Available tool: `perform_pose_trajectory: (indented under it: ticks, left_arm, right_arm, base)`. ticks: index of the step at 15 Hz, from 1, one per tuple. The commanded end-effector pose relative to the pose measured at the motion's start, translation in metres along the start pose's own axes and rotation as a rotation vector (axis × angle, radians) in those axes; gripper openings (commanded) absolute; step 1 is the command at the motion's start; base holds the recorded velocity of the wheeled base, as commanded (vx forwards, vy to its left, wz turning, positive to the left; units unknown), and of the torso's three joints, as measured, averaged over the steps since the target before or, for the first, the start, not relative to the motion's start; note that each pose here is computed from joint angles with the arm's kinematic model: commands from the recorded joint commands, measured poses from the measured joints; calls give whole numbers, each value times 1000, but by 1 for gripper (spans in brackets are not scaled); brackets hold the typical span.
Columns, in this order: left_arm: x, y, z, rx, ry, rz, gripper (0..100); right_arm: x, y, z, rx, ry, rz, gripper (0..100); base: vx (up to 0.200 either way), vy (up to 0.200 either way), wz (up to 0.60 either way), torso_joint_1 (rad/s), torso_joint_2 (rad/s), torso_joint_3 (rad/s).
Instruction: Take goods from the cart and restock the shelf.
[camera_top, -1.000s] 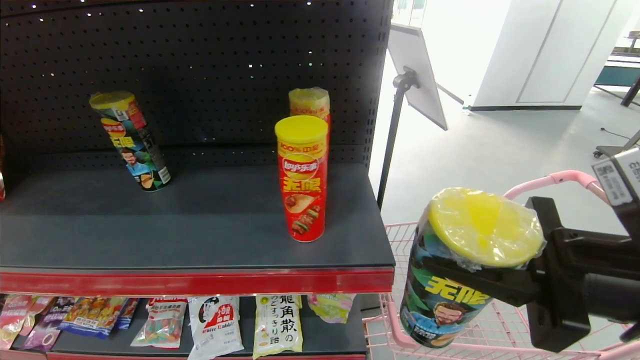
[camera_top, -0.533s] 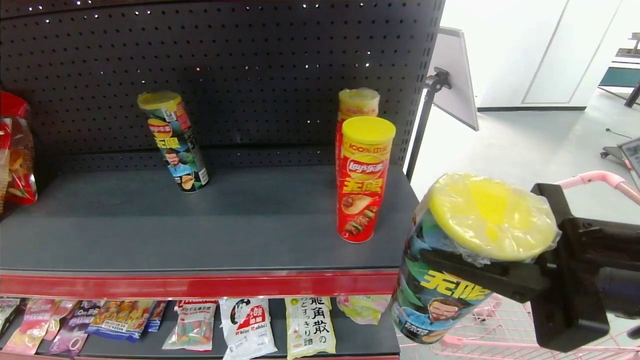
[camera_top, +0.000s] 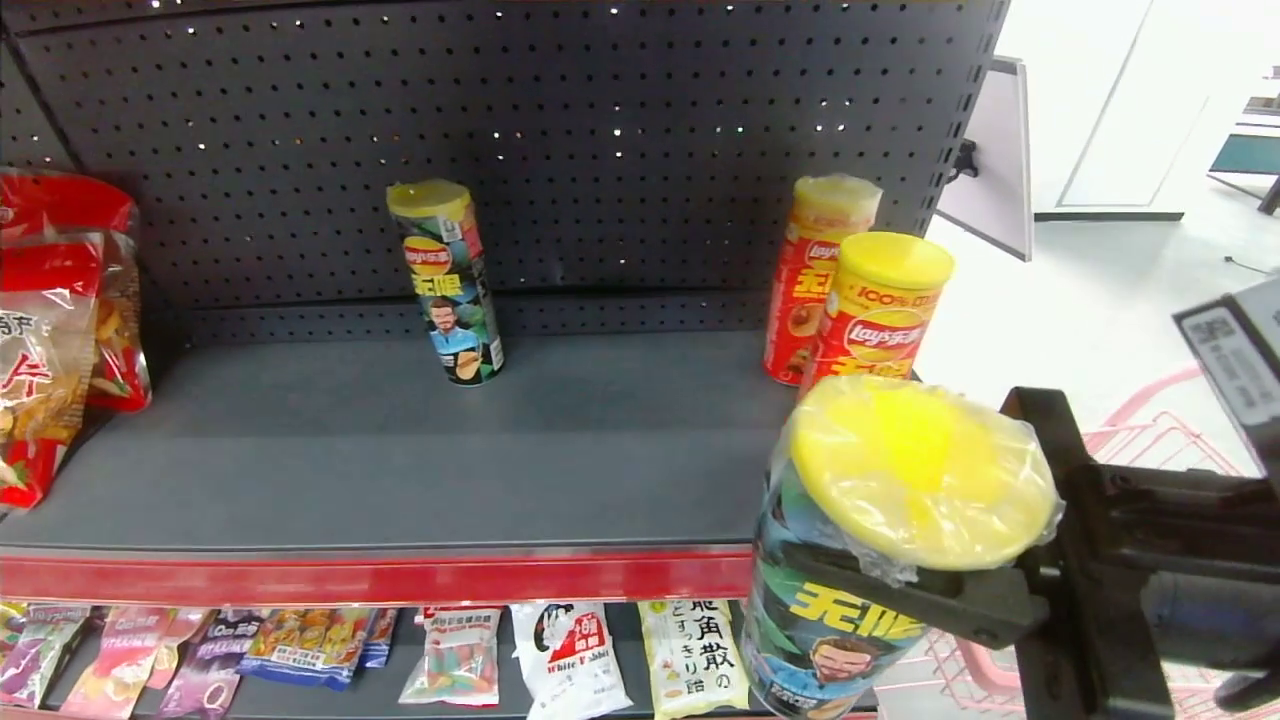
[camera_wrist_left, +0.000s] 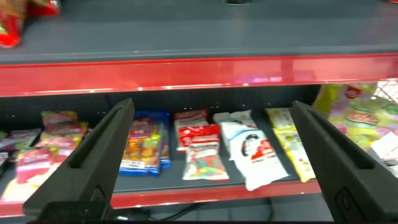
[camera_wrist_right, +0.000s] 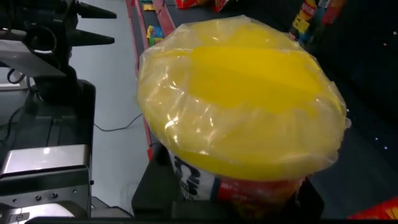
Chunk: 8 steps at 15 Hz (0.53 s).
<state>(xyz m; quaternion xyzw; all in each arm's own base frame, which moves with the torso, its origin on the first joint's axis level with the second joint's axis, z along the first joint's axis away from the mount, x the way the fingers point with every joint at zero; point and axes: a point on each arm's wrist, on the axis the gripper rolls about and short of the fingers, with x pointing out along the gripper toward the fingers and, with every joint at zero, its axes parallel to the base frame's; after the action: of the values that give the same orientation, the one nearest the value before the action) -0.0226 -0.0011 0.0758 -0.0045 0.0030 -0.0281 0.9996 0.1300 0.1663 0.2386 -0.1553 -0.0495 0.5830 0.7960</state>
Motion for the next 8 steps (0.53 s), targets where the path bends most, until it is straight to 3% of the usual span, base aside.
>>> perform_pose_trajectory:
  ticks: [1, 8]
  left_arm:
    - [0, 0, 0, 0, 2, -1, 100]
    - [0, 0, 0, 0, 2, -1, 100]
  right_arm:
    - [3, -1, 0, 0, 0, 4, 0]
    - [3, 1, -3, 4, 11, 8, 0]
  base:
    - [0, 200, 0, 7, 7, 2]
    - [0, 200, 0, 2, 4, 2]
